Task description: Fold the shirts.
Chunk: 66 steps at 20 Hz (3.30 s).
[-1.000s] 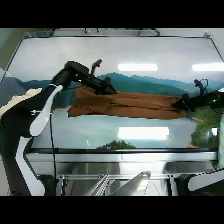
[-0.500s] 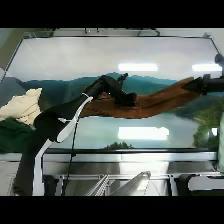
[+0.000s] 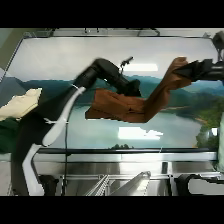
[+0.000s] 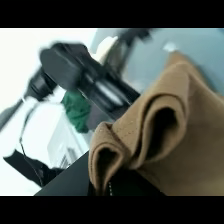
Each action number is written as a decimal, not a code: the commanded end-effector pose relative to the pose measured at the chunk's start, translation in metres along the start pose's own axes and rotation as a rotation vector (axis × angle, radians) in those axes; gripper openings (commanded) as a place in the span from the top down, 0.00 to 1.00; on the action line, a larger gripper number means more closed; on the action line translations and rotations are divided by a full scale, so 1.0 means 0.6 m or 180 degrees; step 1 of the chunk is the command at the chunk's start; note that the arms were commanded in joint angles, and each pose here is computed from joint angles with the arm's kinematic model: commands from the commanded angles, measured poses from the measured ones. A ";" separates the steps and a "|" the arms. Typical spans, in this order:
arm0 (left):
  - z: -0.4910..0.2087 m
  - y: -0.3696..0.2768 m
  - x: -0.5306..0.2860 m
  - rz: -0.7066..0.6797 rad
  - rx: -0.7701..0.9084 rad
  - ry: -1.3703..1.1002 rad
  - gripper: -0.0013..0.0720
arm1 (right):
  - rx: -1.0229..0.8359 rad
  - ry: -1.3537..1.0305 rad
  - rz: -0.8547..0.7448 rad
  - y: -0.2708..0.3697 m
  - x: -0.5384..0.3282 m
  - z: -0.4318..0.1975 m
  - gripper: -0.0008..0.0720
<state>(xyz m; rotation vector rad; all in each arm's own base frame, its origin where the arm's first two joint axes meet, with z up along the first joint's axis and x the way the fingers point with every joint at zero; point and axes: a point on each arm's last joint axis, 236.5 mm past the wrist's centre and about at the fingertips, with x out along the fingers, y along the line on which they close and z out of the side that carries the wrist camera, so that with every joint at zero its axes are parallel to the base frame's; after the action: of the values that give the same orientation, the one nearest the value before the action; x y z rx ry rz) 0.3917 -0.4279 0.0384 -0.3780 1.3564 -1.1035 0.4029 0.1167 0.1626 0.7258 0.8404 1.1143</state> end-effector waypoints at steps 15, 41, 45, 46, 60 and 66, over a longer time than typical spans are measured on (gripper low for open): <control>-0.132 0.001 -0.488 0.0347 0.0058 -0.0924 0.96 | -0.0184 0.0943 -0.0078 -0.022 0.520 -0.191 0.46; -0.282 -0.067 -0.444 0.0399 0.0152 -0.1016 0.96 | 0.2375 0.0206 -0.1062 -0.305 0.238 -0.279 0.08; -0.282 -0.066 -0.444 0.0400 0.0151 -0.1015 0.96 | 0.2324 0.0093 -0.0711 -0.279 0.278 -0.262 0.78; -0.282 -0.066 -0.444 0.0399 0.0151 -0.1014 0.96 | 0.2246 0.0078 -0.0576 -0.262 0.279 -0.249 0.93; -0.255 -0.001 -0.422 0.0335 0.0001 -0.0883 0.96 | 0.1668 -0.2671 -0.4639 -0.064 -0.633 -0.231 0.96; -0.260 0.044 -0.393 0.0171 -0.0147 -0.0593 0.96 | 0.3222 -0.1561 -0.5303 -0.161 -0.650 -0.485 0.96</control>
<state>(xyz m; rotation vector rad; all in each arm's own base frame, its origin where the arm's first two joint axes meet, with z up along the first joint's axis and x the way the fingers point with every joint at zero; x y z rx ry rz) 0.2990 -0.1709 0.1297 -0.4528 1.1790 -0.9488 0.1839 -0.2499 0.0573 0.7365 0.9001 -0.8350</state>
